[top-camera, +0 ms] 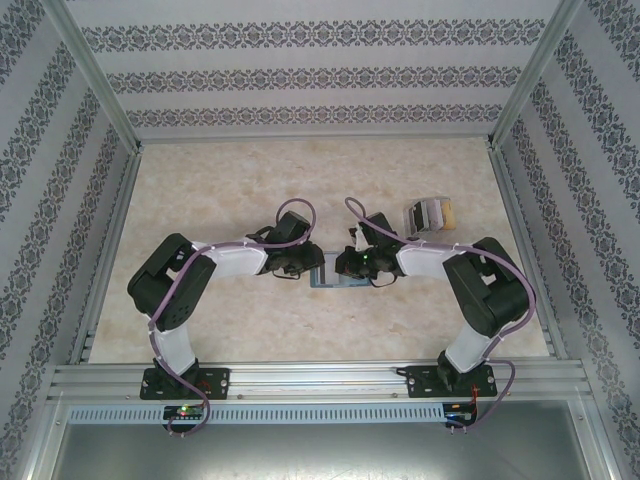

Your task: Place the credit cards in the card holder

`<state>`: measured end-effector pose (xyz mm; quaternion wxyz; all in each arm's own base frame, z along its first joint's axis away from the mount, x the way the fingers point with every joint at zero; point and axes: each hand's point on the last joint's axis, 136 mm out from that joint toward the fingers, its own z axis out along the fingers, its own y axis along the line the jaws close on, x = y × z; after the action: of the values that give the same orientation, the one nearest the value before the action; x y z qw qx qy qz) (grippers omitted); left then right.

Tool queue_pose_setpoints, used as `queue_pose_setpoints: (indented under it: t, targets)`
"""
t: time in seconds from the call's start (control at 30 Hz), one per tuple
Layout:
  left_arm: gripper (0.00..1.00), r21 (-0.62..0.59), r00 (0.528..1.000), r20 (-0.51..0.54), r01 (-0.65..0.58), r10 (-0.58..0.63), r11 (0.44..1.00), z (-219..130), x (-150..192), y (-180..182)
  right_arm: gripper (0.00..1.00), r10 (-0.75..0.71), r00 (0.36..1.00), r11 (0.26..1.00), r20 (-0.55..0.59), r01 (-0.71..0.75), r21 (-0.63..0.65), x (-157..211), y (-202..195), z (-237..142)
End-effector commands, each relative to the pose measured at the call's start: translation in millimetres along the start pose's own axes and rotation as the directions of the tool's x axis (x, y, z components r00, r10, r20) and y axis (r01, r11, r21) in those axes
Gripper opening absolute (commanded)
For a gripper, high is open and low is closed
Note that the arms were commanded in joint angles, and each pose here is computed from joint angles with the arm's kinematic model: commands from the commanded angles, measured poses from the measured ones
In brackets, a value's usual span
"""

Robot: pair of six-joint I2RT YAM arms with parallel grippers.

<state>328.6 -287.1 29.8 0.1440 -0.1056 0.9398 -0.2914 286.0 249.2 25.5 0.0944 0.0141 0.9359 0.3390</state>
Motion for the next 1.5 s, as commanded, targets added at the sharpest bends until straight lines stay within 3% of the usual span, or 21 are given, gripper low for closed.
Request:
queue_pose_setpoints:
  t: [0.0, 0.17, 0.3, 0.57, 0.8, 0.97, 1.13, 1.27, 1.47]
  targets:
    - [0.28, -0.016, 1.0, -0.004, -0.018, 0.018, 1.0, 2.0, -2.8, 1.6, 0.08, -0.06, 0.997, 0.998, -0.039, 0.06, 0.003, 1.7, 0.6, 2.9]
    - [0.28, -0.015, 1.0, -0.009, -0.021, 0.021, 1.0, 2.7, -2.0, 2.6, 0.1, -0.089, 0.994, 0.996, -0.057, 0.088, -0.02, -1.1, 7.6, 2.8]
    - [0.28, 0.016, 1.0, -0.017, -0.017, 0.018, 1.0, 1.8, -1.1, -3.7, 0.12, 0.017, 0.999, 0.999, -0.027, -0.018, -0.047, -8.0, 10.4, 8.4]
    - [0.28, 0.027, 1.0, -0.027, -0.003, 0.004, 1.0, -1.0, 4.4, -2.0, 0.15, 0.044, 0.999, 0.997, 0.029, -0.042, -0.057, -18.3, 21.1, 2.3]
    - [0.28, 0.009, 1.0, -0.005, -0.011, 0.011, 1.0, -10.0, 3.2, 1.1, 0.31, 0.032, 0.998, 0.999, 0.053, -0.032, 0.005, -19.1, 10.1, -14.9]
    - [0.3, 0.01, 1.0, 0.004, -0.01, 0.01, 1.0, -13.6, 3.1, 1.1, 0.34, 0.026, 0.997, 0.999, 0.069, -0.029, 0.041, -18.5, 5.6, -25.9]
    - [0.32, 0.022, 1.0, 0.007, -0.011, 0.011, 1.0, -15.1, 2.8, -1.3, 0.34, 0.019, 0.997, 0.997, 0.072, -0.024, 0.074, -18.5, 2.2, -29.3]
    - [0.34, 0.028, 1.0, 0.018, -0.014, 0.013, 1.0, -18.6, 1.2, -3.0, 0.26, 0.011, 0.998, 0.997, 0.058, -0.015, 0.072, -17.1, 2.4, -27.0]
    - [0.37, 0.027, 0.999, 0.034, -0.016, 0.015, 0.999, -24.7, -0.3, -3.4, 0.24, 0.0, 1.0, 0.999, 0.0, 0.0, 0.048, -10.2, 10.4, -9.4]
